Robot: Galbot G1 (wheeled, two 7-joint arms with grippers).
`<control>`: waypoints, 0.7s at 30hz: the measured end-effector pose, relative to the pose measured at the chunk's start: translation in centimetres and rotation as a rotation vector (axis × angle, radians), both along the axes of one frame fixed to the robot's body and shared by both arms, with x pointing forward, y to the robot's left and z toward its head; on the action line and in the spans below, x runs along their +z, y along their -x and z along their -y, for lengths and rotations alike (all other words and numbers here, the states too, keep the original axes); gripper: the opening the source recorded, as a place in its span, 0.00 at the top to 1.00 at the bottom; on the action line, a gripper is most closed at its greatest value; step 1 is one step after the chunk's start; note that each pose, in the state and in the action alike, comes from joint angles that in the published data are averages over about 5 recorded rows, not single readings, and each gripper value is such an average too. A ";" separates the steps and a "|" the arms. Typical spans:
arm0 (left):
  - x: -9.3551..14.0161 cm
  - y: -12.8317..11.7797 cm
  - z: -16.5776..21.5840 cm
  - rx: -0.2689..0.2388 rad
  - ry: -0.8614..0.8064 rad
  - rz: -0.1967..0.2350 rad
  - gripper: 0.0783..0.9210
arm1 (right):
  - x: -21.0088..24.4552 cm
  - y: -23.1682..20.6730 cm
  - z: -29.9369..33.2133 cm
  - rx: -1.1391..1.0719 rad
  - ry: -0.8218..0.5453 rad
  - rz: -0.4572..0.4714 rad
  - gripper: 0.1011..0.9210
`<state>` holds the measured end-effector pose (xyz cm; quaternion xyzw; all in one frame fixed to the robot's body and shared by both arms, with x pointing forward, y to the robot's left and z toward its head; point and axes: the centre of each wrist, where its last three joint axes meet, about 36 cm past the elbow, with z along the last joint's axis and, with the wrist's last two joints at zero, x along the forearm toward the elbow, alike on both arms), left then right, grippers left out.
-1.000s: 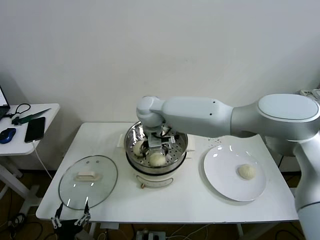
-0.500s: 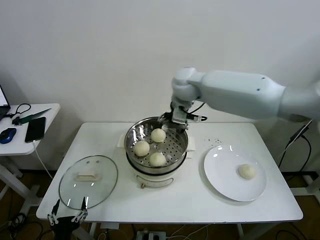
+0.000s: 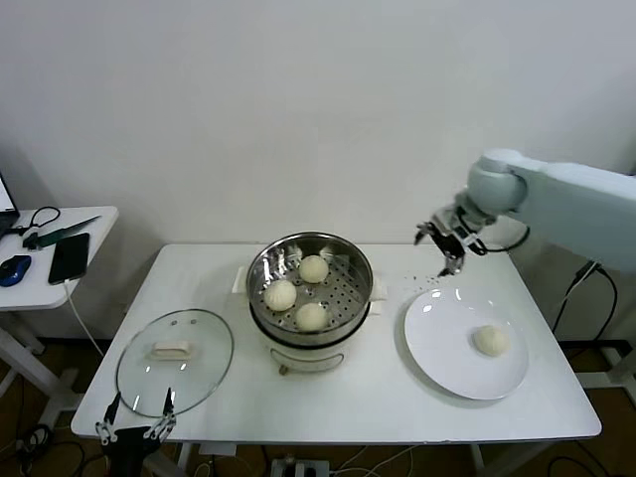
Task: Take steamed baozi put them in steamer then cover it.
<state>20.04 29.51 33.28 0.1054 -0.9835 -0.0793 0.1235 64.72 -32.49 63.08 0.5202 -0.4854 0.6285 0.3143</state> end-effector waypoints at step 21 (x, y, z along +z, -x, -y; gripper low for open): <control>-0.5 0.7 0.7 -0.006 0.006 -0.022 0.12 | -14.6 3.3 12.3 -0.329 0.034 -0.159 0.12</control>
